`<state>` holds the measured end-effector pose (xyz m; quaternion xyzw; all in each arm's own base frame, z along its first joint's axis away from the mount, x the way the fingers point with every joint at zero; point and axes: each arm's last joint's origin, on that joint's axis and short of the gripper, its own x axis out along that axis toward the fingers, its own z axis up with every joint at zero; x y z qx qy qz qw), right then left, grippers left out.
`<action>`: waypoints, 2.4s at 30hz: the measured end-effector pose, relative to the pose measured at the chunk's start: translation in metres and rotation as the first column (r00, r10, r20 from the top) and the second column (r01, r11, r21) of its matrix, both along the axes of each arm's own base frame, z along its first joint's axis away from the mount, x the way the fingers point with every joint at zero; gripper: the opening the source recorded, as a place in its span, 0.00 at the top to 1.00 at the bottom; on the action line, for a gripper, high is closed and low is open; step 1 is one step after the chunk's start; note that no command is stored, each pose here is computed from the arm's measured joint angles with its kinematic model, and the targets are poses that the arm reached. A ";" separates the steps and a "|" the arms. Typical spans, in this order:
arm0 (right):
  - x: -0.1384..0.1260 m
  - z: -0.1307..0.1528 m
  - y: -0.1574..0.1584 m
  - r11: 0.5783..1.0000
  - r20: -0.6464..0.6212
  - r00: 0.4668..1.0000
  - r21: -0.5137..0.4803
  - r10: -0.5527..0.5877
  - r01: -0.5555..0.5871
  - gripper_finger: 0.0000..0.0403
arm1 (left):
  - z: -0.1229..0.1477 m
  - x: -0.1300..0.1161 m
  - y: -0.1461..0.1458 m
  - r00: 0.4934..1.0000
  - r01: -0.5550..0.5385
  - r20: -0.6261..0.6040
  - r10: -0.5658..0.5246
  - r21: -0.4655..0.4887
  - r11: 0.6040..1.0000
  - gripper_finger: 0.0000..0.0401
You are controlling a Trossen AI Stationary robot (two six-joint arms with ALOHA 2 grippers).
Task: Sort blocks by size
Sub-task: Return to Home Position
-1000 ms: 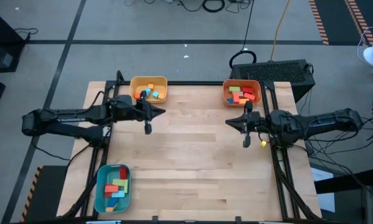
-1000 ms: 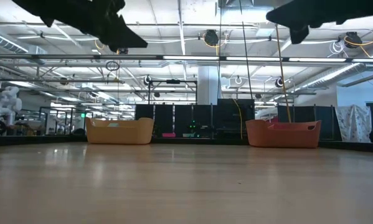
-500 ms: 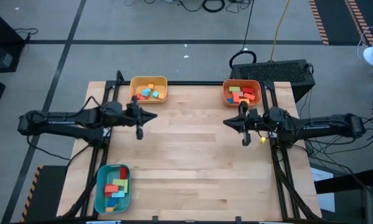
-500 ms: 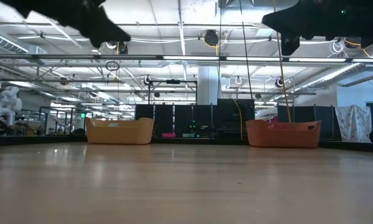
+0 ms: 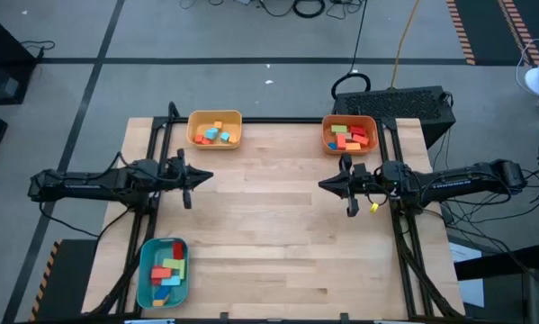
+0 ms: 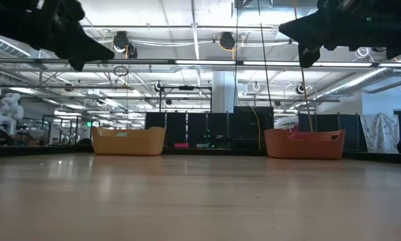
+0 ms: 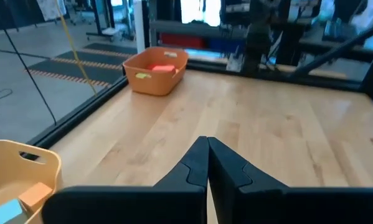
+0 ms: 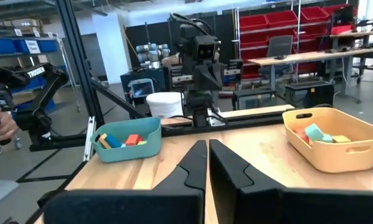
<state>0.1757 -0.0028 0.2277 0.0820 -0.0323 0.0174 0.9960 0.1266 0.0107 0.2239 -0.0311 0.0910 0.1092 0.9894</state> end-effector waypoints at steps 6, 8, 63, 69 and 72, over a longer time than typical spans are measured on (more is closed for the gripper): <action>0.000 0.000 0.000 1.000 -0.003 1.000 -0.002 0.000 0.000 1.00 | -0.015 -0.012 -0.001 0.999 -0.001 0.051 0.003 -0.038 0.999 0.98; 0.000 0.000 0.000 1.000 -0.005 1.000 -0.012 -0.001 0.001 1.00 | -0.023 -0.015 -0.002 0.999 0.002 0.052 0.000 -0.048 0.999 0.98; -0.059 -0.038 0.004 0.996 0.132 0.989 0.069 -0.072 0.063 1.00 | -0.059 -0.026 -0.009 0.991 0.088 0.108 -0.081 -0.063 0.994 0.98; -0.067 -0.037 0.004 0.997 0.147 0.987 0.051 -0.071 0.064 1.00 | -0.053 -0.031 -0.011 0.980 0.104 0.178 -0.093 -0.055 0.993 0.98; -0.071 -0.039 0.004 0.996 0.132 0.989 0.055 -0.072 0.065 1.00 | -0.052 -0.032 -0.012 0.979 0.099 0.181 -0.089 -0.050 0.994 0.98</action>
